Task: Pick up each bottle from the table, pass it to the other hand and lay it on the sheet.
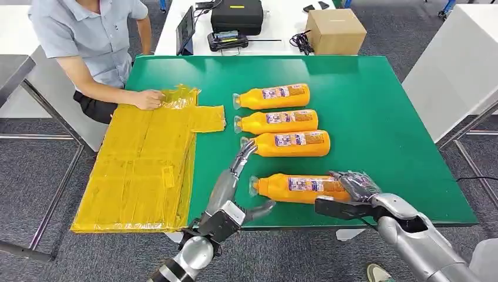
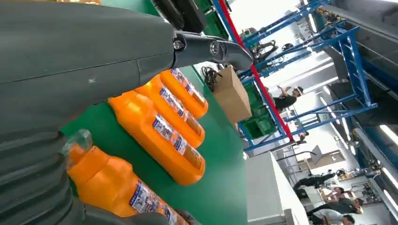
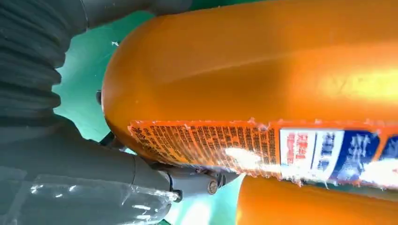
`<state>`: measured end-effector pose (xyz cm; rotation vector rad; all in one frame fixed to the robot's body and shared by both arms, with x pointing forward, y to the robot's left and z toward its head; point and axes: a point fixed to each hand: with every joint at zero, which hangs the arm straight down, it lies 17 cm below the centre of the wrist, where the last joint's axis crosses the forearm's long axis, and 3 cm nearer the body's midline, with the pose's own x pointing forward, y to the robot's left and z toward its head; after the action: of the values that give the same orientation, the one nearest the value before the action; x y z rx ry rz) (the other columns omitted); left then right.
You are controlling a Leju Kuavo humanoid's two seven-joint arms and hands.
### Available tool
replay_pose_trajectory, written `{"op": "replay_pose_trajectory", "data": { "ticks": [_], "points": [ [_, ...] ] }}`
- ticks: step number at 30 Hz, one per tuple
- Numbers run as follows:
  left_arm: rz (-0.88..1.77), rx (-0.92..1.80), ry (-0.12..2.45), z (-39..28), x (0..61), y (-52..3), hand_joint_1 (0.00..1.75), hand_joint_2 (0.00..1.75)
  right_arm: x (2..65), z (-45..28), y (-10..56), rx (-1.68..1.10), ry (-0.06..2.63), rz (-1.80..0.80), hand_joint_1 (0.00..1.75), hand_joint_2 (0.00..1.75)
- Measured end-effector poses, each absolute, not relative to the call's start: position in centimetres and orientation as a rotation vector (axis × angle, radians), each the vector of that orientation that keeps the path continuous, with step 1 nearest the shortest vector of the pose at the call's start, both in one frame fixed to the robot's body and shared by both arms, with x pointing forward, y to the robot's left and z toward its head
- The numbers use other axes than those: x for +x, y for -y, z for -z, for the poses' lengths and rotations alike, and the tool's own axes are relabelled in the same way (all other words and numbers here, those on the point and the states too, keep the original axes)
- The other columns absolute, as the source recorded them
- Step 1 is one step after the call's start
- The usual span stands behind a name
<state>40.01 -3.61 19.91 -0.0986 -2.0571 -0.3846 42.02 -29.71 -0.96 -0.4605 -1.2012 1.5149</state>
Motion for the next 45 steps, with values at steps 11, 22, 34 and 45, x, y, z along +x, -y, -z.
{"op": "replay_pose_trajectory", "data": {
  "ticks": [11, 22, 34, 45],
  "points": [
    [0.314, -0.035, 2.115, -21.2, 40.1, 2.3, 0.00, 1.75, 41.1, -1.4, 22.5, -0.397, 1.488, -1.314, 1.75, 1.75],
    [-0.206, -0.226, 2.115, -24.2, 40.6, -4.5, 0.00, 1.75, 41.6, -5.5, 21.0, -0.359, 1.637, -1.031, 1.75, 1.75],
    [-0.234, -0.031, 2.298, -29.3, 37.8, -7.2, 0.00, 1.75, 42.5, -6.5, 21.7, -0.372, 1.666, -0.926, 1.75, 1.75],
    [-0.413, -0.467, 2.058, -25.7, 38.2, -6.7, 0.00, 1.75, 43.0, -9.5, 21.9, -0.402, 1.777, -0.782, 1.75, 1.75]
  ]
}}
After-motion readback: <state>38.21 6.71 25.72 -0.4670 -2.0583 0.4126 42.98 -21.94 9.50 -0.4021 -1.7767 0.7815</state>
